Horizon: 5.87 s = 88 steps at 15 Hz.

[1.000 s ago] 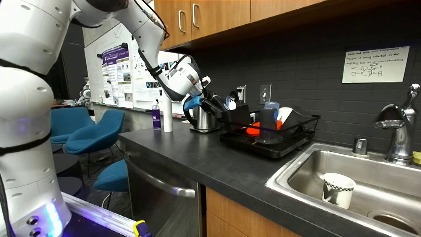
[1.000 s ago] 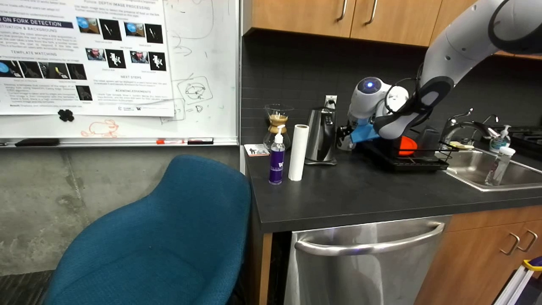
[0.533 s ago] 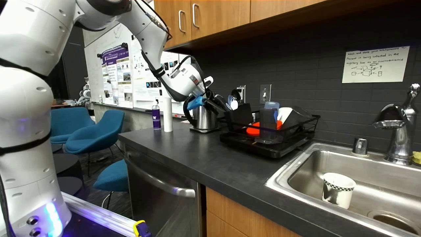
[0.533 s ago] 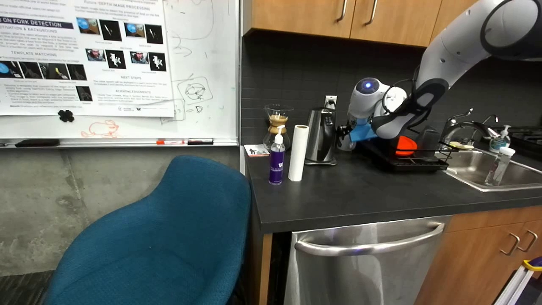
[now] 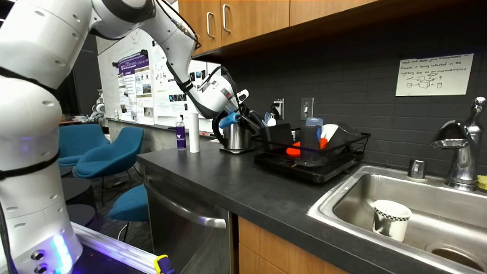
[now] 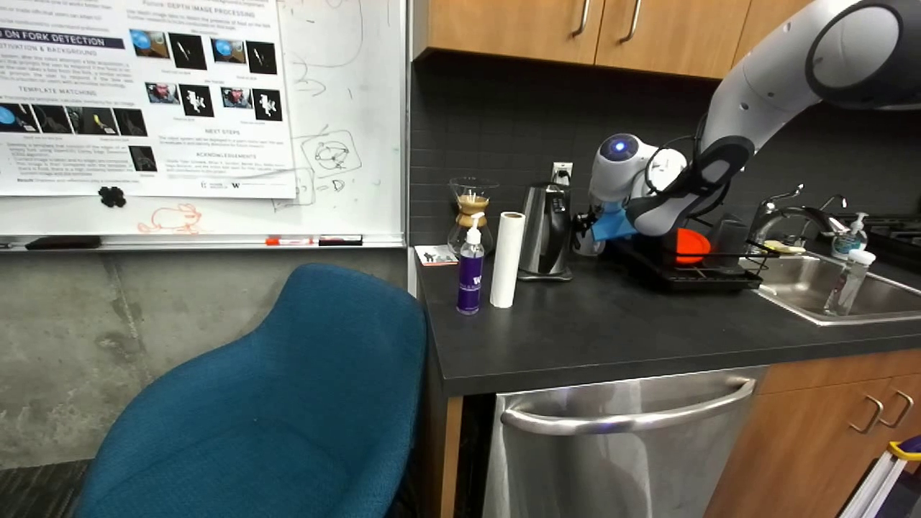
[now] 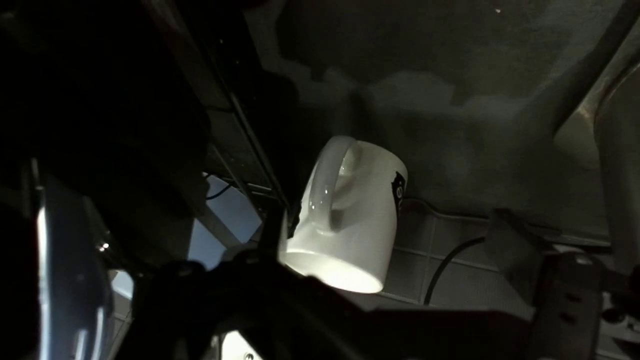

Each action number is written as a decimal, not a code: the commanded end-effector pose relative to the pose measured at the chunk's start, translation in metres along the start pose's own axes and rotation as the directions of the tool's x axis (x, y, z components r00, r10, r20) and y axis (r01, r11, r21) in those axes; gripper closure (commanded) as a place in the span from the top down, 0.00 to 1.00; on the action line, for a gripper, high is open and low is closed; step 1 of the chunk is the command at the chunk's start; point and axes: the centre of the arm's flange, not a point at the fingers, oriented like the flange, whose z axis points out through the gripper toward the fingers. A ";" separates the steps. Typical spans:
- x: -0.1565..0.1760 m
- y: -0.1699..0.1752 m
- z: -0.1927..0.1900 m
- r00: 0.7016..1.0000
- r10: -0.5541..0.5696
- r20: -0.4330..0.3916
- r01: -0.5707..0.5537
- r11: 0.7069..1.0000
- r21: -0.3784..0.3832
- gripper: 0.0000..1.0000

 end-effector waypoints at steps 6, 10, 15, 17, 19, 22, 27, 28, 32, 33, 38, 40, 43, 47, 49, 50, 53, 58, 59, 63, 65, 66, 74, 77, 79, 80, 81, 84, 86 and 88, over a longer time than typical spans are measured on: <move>0.008 -0.011 0.019 0.999 0.032 -0.002 -0.032 0.999 -0.010 1.00; 0.011 -0.012 0.028 0.999 0.042 -0.008 -0.042 0.999 -0.019 1.00; 0.006 -0.006 0.026 0.999 0.034 0.000 -0.034 0.999 -0.018 1.00; 0.007 -0.006 0.026 0.999 0.037 0.000 -0.037 0.999 -0.018 1.00; 0.007 -0.006 0.027 0.999 0.039 0.000 -0.039 0.999 -0.018 1.00; 0.007 -0.006 0.027 0.999 0.039 0.000 -0.039 0.999 -0.018 1.00; 0.007 -0.007 0.027 0.999 0.040 0.000 -0.040 0.999 -0.018 1.00; 0.007 -0.007 0.027 0.999 0.040 0.000 -0.040 0.999 -0.018 1.00; 0.007 -0.007 0.027 0.999 0.040 0.000 -0.040 0.999 -0.018 1.00; 0.007 -0.007 0.027 0.999 0.040 0.000 -0.040 0.999 -0.018 1.00; 0.007 -0.007 0.027 0.999 0.040 0.000 -0.040 0.999 -0.018 1.00; 0.007 -0.007 0.027 0.999 0.040 0.000 -0.040 0.999 -0.018 1.00; 0.007 -0.007 0.027 0.999 0.040 0.000 -0.040 0.999 -0.018 1.00; 0.007 -0.007 0.027 0.999 0.040 0.000 -0.040 0.999 -0.018 1.00; 0.005 -0.006 0.034 1.000 0.023 -0.013 -0.023 1.000 -0.010 1.00; 0.005 -0.008 0.037 1.000 0.014 -0.021 -0.014 1.000 -0.006 1.00; 0.004 -0.010 0.045 1.000 0.013 -0.025 -0.012 1.000 0.018 1.00; 0.010 -0.010 0.058 0.999 0.037 -0.035 -0.036 0.999 0.028 1.00; 0.012 -0.011 0.060 0.998 0.038 -0.040 -0.037 0.999 0.025 1.00; 0.022 -0.013 0.065 0.996 0.040 -0.082 -0.042 0.999 -0.018 1.00; 0.026 -0.013 0.066 0.994 0.030 -0.101 -0.035 0.999 -0.040 1.00; 0.028 -0.012 0.066 0.994 0.026 -0.109 -0.032 0.998 -0.048 1.00; 0.035 -0.006 0.076 0.997 0.004 -0.073 -0.013 0.993 -0.115 0.75; 0.035 -0.003 0.077 0.998 -0.006 -0.059 -0.001 0.993 -0.121 0.61; 0.035 -0.002 0.077 0.999 -0.012 -0.051 0.006 0.992 -0.124 0.44; 0.035 -0.001 0.077 0.999 -0.014 -0.044 0.008 0.992 -0.123 0.35; 0.035 0.000 0.077 0.999 -0.016 -0.038 0.012 0.992 -0.122 0.28; 0.036 0.003 0.077 0.999 -0.027 -0.016 0.025 0.992 -0.121 0.07; 0.038 0.007 0.077 0.999 -0.033 -0.006 0.032 0.992 -0.118 0.01; 0.038 0.009 0.076 0.999 -0.049 0.016 0.051 0.994 -0.101 0.05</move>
